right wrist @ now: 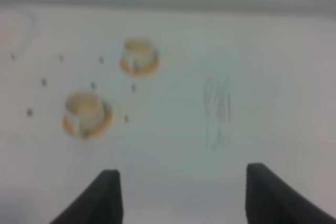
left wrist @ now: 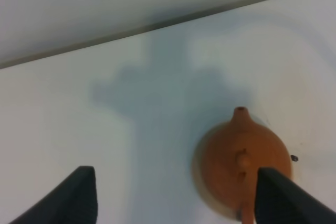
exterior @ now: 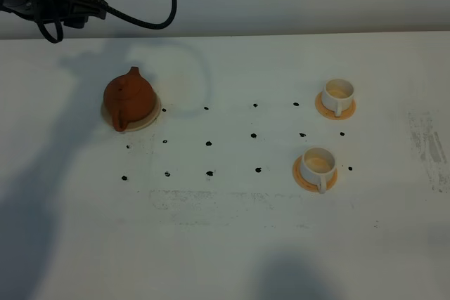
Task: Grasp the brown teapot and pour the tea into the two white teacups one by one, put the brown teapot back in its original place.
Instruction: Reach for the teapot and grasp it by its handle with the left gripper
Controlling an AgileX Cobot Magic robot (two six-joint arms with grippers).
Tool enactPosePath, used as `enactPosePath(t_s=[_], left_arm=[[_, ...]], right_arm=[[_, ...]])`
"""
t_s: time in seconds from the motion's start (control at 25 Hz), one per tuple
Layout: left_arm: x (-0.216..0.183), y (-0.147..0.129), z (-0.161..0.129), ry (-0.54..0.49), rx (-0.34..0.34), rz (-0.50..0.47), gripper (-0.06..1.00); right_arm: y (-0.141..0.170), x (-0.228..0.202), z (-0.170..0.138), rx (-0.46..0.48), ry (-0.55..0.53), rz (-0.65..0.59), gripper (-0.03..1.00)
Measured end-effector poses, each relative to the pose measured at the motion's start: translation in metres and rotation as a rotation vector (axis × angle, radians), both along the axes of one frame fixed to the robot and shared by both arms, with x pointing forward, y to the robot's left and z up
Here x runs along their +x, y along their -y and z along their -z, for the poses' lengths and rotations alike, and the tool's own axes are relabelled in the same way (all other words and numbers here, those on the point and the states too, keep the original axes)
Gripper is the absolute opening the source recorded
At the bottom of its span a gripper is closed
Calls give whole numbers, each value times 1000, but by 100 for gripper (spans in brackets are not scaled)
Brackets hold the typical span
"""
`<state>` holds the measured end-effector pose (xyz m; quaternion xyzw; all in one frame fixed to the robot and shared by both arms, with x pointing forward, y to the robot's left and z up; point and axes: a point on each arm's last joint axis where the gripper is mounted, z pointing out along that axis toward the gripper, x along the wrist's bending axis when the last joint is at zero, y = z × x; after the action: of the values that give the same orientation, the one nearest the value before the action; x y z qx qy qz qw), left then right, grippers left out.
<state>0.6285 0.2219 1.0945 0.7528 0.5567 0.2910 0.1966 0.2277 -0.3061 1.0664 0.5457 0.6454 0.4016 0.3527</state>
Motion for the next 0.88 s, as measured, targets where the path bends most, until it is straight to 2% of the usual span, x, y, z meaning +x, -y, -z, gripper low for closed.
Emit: enactPosePath(t_s=[0.12, 0.6, 0.88], left_arm=[[0, 0, 0, -3, -1, -3, 60], [0, 0, 0, -3, 3, -1, 56], [-2, -1, 2, -33, 12, -9, 56]], right_arm=[[-1, 2, 12, 6, -63, 1, 52], [-2, 3, 12, -14, -61, -4, 47], [-6, 2, 12, 8, -63, 256, 42]])
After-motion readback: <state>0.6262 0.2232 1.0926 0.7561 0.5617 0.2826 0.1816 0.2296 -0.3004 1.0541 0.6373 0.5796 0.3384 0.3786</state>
